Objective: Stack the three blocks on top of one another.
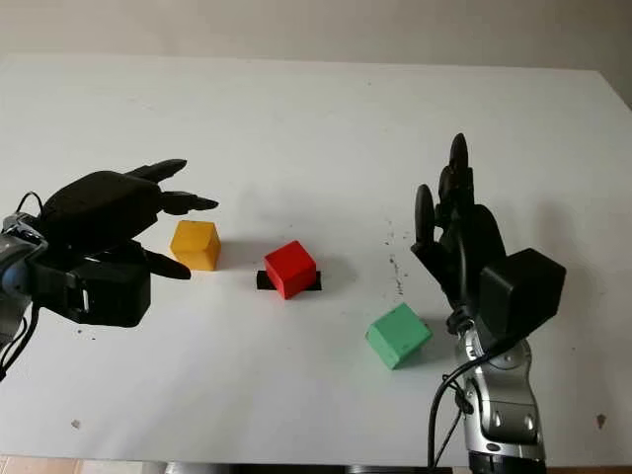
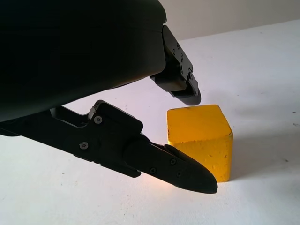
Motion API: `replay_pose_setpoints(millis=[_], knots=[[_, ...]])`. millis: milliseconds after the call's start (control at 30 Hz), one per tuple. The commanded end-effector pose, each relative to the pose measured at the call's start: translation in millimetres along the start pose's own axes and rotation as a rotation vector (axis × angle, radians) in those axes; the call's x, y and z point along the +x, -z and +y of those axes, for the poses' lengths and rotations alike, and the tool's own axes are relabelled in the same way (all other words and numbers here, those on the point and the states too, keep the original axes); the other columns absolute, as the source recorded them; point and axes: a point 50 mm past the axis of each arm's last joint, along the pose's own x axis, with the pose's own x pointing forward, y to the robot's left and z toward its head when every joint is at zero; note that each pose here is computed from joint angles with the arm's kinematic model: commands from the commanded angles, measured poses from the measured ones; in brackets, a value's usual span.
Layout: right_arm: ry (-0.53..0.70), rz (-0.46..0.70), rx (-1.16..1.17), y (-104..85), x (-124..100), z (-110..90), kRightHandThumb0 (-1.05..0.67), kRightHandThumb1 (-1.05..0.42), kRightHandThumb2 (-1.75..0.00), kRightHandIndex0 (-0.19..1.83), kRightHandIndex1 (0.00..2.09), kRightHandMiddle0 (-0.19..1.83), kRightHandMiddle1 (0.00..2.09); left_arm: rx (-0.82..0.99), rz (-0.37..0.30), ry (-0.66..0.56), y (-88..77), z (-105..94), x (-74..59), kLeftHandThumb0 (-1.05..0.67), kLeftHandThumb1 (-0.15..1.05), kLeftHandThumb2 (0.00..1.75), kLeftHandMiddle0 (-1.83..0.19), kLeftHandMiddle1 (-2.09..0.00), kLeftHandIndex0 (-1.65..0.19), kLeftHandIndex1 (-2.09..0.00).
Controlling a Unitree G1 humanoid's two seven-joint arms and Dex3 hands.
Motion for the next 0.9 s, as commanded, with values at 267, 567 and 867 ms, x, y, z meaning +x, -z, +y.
replay_pose_setpoints(millis=[267,567,867], knots=[[0.010,-0.025,-0.018,-6.2,1.5,-4.5,-0.76,-1.05,-0.64,-0.19,0.00,-0.19,0.00,0.061,-0.004,-0.033,-0.4,1.2,0.7,-0.47,1.03,0.06,-0.20,-0.06,-0.19,-1.24],[0.019,-0.028,-0.030,-7.3,1.8,-5.9,-0.77,-1.05,-0.62,-0.19,0.00,-0.19,0.00,0.057,-0.034,-0.058,0.1,0.9,0.1,-0.41,1.05,0.13,-0.24,-0.06,-0.17,-1.36],[0.026,-0.028,-0.028,-8.2,3.0,-5.2,-0.74,-1.05,-0.61,-0.19,0.00,-0.19,0.00,-0.048,-0.137,-0.111,-0.3,17.0,-1.9,-0.39,1.05,0.15,-0.27,-0.06,-0.15,-1.42]])
